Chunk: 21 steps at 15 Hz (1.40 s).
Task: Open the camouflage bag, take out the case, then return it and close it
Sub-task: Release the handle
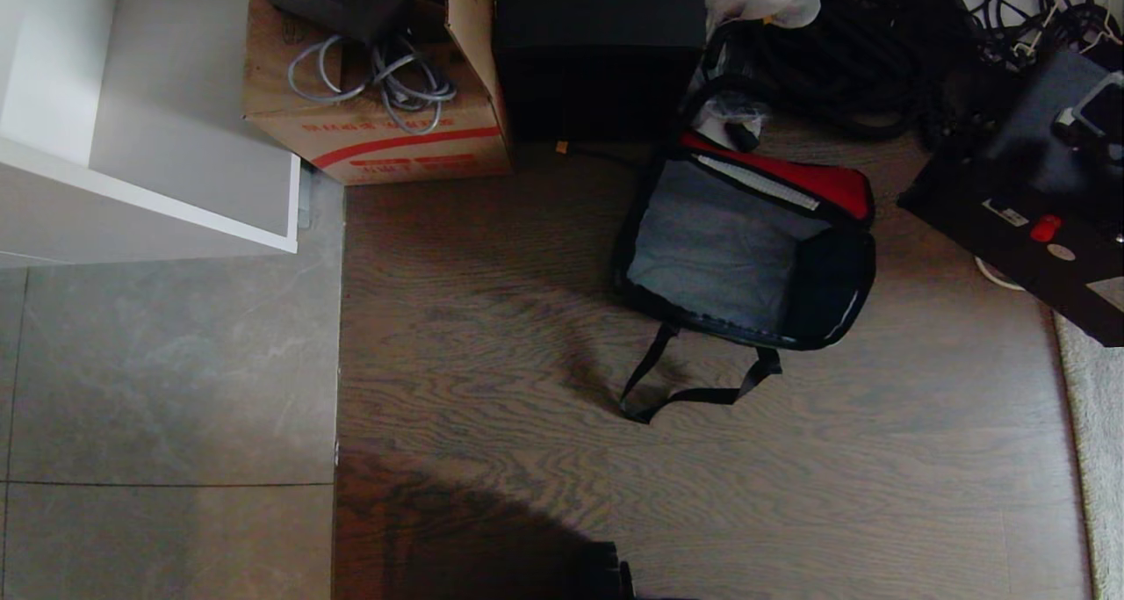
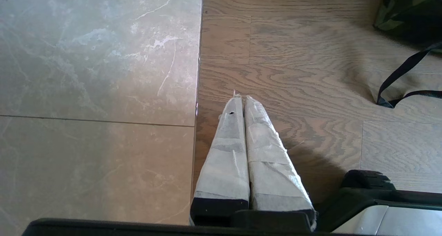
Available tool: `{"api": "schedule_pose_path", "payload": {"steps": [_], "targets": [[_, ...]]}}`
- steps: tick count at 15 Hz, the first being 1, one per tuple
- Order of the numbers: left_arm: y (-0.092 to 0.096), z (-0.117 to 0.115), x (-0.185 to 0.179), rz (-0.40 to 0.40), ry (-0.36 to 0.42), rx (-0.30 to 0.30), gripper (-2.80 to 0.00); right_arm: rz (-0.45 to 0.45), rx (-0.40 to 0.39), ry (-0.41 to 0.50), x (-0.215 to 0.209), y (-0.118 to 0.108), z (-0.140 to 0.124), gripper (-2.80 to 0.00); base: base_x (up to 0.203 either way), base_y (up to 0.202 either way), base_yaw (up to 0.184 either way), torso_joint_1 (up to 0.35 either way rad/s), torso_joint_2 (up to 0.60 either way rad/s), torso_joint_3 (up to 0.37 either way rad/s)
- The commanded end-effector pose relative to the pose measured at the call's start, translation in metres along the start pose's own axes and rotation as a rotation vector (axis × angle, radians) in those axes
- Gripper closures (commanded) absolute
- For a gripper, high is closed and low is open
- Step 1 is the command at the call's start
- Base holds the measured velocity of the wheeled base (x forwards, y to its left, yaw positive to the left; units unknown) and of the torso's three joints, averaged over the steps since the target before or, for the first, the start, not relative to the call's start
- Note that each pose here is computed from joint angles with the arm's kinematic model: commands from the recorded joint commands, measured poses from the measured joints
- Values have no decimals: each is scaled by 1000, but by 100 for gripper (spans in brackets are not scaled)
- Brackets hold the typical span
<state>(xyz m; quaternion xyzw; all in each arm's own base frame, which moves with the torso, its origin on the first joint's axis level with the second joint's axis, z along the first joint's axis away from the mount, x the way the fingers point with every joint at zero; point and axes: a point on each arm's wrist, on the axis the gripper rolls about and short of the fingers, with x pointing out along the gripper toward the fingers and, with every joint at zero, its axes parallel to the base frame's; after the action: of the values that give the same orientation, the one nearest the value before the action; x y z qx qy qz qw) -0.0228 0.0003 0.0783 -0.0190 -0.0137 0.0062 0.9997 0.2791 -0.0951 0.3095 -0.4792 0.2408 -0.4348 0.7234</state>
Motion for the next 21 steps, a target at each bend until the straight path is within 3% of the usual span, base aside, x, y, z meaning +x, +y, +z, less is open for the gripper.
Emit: {"api": "schedule_pose_path", "payload": {"steps": [1, 5, 10, 12, 14, 16, 21], "targets": [[0, -2, 1, 1, 7, 0, 0, 36, -42, 41, 20, 26, 0, 0, 0, 0, 0, 0, 0, 0], [0, -2, 1, 1, 7, 0, 0, 77, -40, 95, 52, 64, 1, 0, 0, 0, 0, 0, 0, 0], [0, -2, 1, 3, 7, 0, 0, 168, -42, 115, 81, 131, 10, 0, 0, 0, 0, 0, 0, 0], [0, -2, 1, 0, 7, 0, 0, 240, -21, 56, 77, 163, 22, 0, 0, 0, 0, 0, 0, 0], [0, -2, 1, 1, 7, 0, 0, 327, 52, -69, 68, 184, 43, 0, 0, 0, 0, 0, 0, 0], [0, -2, 1, 1, 7, 0, 0, 336, 102, -135, 62, 186, 59, 0, 0, 0, 0, 0, 0, 0], [0, -2, 1, 2, 7, 0, 0, 401, 123, -249, 49, 194, 72, 0, 0, 0, 0, 0, 0, 0]]}}
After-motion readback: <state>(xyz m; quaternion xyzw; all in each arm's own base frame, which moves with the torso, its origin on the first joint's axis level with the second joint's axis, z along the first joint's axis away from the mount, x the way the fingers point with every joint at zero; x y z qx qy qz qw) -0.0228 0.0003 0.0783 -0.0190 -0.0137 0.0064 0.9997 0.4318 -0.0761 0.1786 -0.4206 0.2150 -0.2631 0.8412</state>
